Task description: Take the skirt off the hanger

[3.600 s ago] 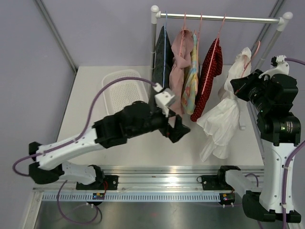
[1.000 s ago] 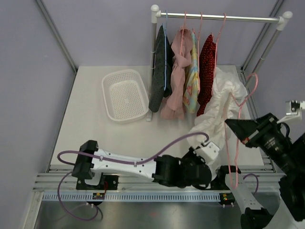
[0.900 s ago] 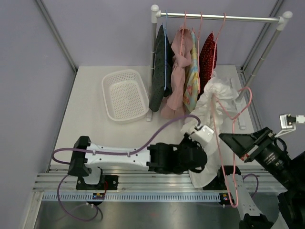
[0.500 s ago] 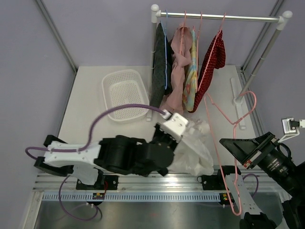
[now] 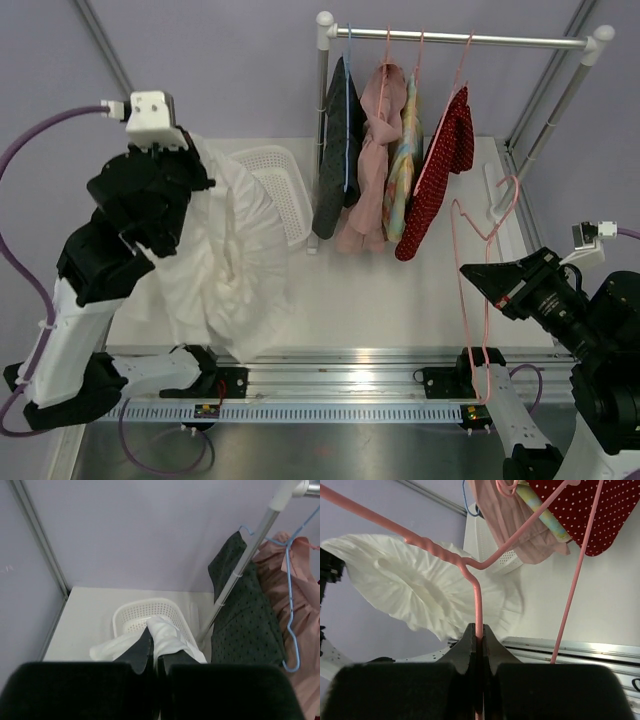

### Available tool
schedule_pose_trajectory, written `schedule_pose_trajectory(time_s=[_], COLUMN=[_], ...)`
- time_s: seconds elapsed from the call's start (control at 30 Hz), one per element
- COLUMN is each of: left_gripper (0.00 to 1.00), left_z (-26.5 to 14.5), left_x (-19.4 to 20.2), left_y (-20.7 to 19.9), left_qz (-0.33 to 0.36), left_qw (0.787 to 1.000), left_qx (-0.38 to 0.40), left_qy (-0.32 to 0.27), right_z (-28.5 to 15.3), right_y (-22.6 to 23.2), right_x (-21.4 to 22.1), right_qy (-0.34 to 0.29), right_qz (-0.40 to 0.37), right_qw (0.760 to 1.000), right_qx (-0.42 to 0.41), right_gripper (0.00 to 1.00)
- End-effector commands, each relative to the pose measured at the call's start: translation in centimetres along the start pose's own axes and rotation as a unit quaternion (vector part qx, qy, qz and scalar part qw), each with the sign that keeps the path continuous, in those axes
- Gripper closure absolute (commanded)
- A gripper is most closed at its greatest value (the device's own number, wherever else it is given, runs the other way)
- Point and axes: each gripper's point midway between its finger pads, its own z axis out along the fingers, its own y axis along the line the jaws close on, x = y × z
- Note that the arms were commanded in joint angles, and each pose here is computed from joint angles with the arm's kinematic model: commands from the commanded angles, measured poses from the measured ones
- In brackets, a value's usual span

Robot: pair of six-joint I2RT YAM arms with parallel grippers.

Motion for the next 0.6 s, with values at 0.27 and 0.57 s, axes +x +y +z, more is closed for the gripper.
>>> schedule_pose_trajectory(time_s=[0.27,0.57], left_gripper=[1.00,1.00], left_z=[12.4,16.8], left_x=[-9.6,-5.6], left_y=[-2.4,-2.3], left_qz=[-0.021,-0.034], left_qw=[0.995,0.997], left_qx=[0.060,0.054], left_qy=[-0.080,-0.051], right_z=[0.3,1.2], right_y=[-1.8,-3.7], right_x=[-0.8,0.0], right_qy=[-0.029,-0.021], right_qz=[-0.052,-0.047], right_qw=[0.998,0.998], right_qx=[0.029,0.045], right_gripper=[1.00,1.00])
